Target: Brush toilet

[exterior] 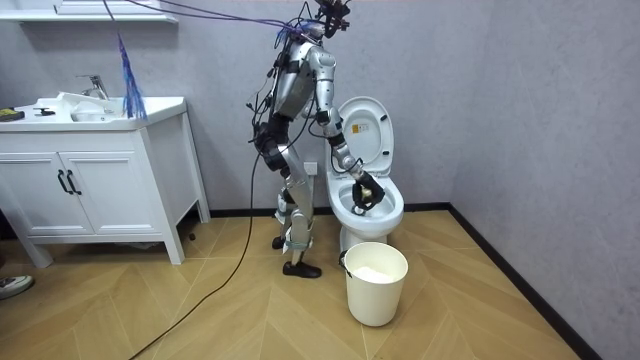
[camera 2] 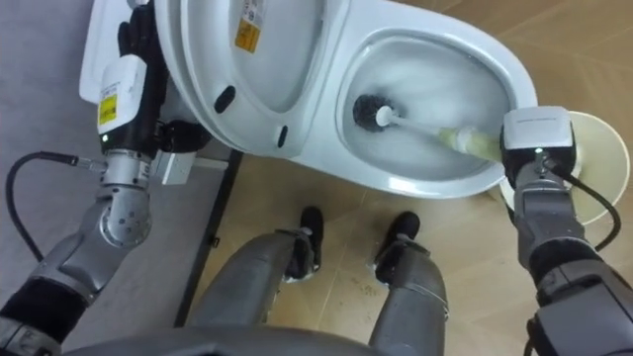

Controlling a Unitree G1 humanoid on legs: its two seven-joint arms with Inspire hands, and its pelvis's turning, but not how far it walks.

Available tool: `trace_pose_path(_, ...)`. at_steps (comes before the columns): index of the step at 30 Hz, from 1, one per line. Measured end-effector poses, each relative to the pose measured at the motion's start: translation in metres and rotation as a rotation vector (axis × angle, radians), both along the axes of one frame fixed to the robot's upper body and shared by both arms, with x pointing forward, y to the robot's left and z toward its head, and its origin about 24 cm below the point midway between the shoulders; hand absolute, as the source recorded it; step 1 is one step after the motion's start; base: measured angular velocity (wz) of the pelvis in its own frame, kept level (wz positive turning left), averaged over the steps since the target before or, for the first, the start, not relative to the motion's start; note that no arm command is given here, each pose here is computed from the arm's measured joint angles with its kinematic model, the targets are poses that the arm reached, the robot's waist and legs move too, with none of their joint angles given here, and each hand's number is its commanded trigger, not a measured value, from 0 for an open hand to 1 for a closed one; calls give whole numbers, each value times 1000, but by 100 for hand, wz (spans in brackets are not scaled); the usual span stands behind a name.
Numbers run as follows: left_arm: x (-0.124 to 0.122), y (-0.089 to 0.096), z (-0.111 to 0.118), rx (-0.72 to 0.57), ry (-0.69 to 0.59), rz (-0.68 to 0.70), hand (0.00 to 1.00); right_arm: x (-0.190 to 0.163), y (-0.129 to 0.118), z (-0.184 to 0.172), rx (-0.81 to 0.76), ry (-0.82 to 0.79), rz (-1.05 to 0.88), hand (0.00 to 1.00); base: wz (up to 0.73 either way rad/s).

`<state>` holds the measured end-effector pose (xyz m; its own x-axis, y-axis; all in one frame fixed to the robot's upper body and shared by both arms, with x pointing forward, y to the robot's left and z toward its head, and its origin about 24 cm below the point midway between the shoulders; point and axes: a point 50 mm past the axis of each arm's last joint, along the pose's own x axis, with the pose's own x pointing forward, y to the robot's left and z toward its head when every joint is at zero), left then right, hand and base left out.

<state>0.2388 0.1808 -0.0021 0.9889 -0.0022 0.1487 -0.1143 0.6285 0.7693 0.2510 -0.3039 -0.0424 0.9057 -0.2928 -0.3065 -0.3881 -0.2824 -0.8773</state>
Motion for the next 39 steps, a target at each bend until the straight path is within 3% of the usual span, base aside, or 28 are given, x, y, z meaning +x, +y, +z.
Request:
trace_pose_path(10, 1, 13, 6, 47, -26, 43, 0, 19, 5, 24, 44, -133, 31, 100, -1)
trace_pose_path(17, -1, 23, 4, 83, -2, 56, 0, 9, 50, 26, 76, -91, 166, 100, -6)
trace_pose_path(21, -2, 25, 5, 32, -10, 72, 0, 1, 66, 32, 121, -63, 163, 100, -11)
trace_pose_path(25, -6, 24, 2, 23, -16, 83, 0, -6, 66, 31, 131, -49, 153, 100, -2)
trace_pose_path(33, -16, 26, -7, 69, 35, 110, 0, 7, 33, 25, 199, -60, 32, 100, 3)
trace_pose_path(39, -15, 29, 0, 91, 24, 121, 0, 25, 43, 41, 183, -126, 98, 100, 4)
